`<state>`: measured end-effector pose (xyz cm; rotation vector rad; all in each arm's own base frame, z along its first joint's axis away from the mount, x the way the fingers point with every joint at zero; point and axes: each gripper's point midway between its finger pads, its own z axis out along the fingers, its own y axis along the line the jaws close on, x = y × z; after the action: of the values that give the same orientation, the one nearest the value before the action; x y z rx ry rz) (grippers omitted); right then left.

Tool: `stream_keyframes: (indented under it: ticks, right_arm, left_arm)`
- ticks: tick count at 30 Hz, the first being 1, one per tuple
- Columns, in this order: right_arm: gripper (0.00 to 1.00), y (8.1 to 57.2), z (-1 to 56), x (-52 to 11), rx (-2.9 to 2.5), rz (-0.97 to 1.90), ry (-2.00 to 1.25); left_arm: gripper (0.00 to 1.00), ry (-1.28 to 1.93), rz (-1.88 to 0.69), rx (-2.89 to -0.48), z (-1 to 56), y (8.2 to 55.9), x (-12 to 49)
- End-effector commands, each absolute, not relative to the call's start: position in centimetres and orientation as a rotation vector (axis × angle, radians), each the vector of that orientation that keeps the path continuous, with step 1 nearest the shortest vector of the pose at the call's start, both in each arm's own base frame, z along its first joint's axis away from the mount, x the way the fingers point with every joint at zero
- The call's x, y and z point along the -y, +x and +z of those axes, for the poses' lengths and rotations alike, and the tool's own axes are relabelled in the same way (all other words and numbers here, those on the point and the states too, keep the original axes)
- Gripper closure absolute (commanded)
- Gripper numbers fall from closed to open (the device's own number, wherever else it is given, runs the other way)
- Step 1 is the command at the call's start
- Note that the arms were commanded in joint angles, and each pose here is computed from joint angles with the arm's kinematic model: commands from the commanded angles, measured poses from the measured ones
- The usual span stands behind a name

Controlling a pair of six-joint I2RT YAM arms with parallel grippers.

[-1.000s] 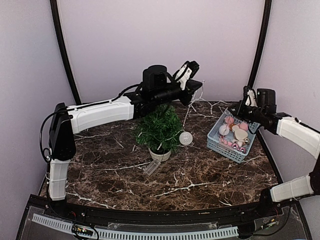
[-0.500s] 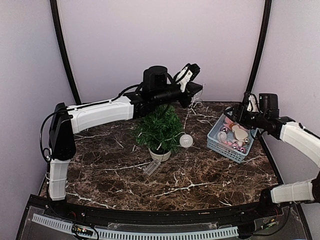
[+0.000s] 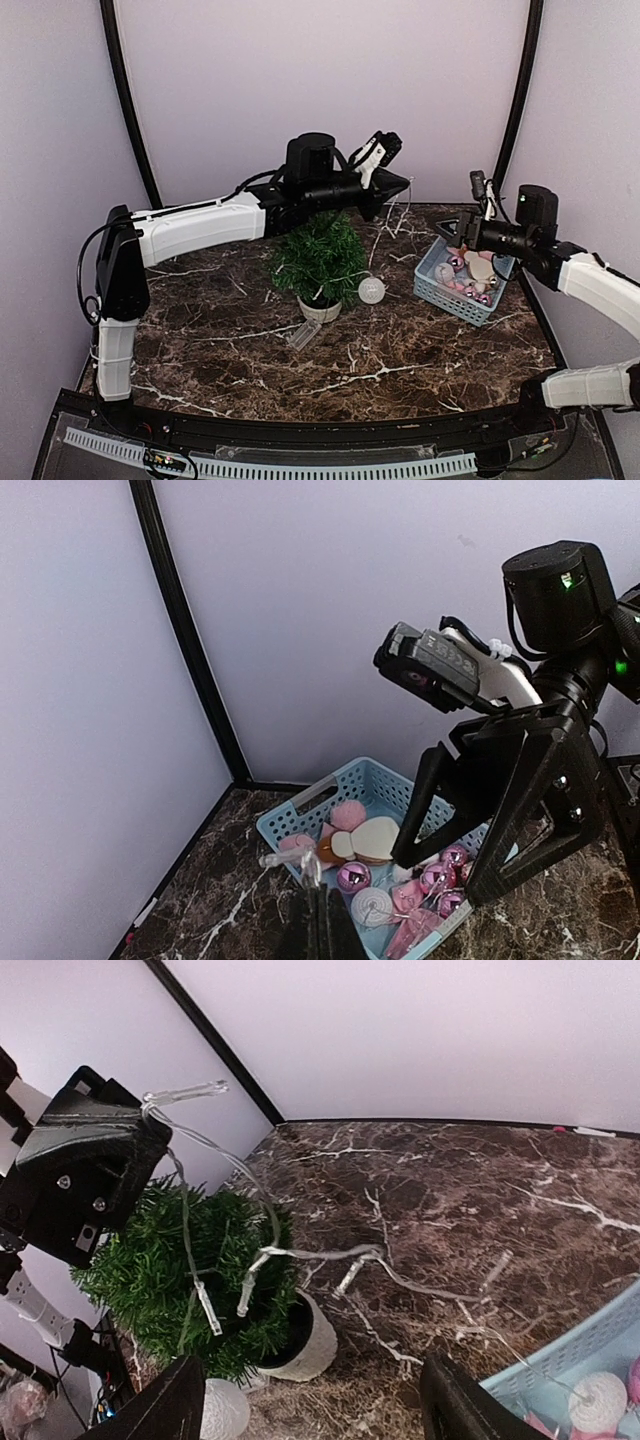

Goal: Decorate the small christmas tree
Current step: Wrap the side of the string light in the gap of the branches.

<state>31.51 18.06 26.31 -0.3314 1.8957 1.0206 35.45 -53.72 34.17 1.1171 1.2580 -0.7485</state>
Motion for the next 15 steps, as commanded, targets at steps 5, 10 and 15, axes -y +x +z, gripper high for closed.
stream_keyframes:
  ticks: [5,10,15]
  right_arm:
    - [0.32,33.1,29.5,-20.7,-1.629,1.006,-0.582]
    - [0.38,34.4,28.6,-21.7,-1.615,0.961,-0.675]
    - [0.44,35.3,28.3,-22.5,-1.601,0.914,-0.735]
  left_arm:
    - [1.0,1.104,-0.816,-1.185,39.1,33.0,51.8]
    - [1.0,1.111,-0.822,-1.176,39.6,32.7,51.7]
    - [1.0,1.11,-0.826,-1.167,40.1,32.4,51.5]
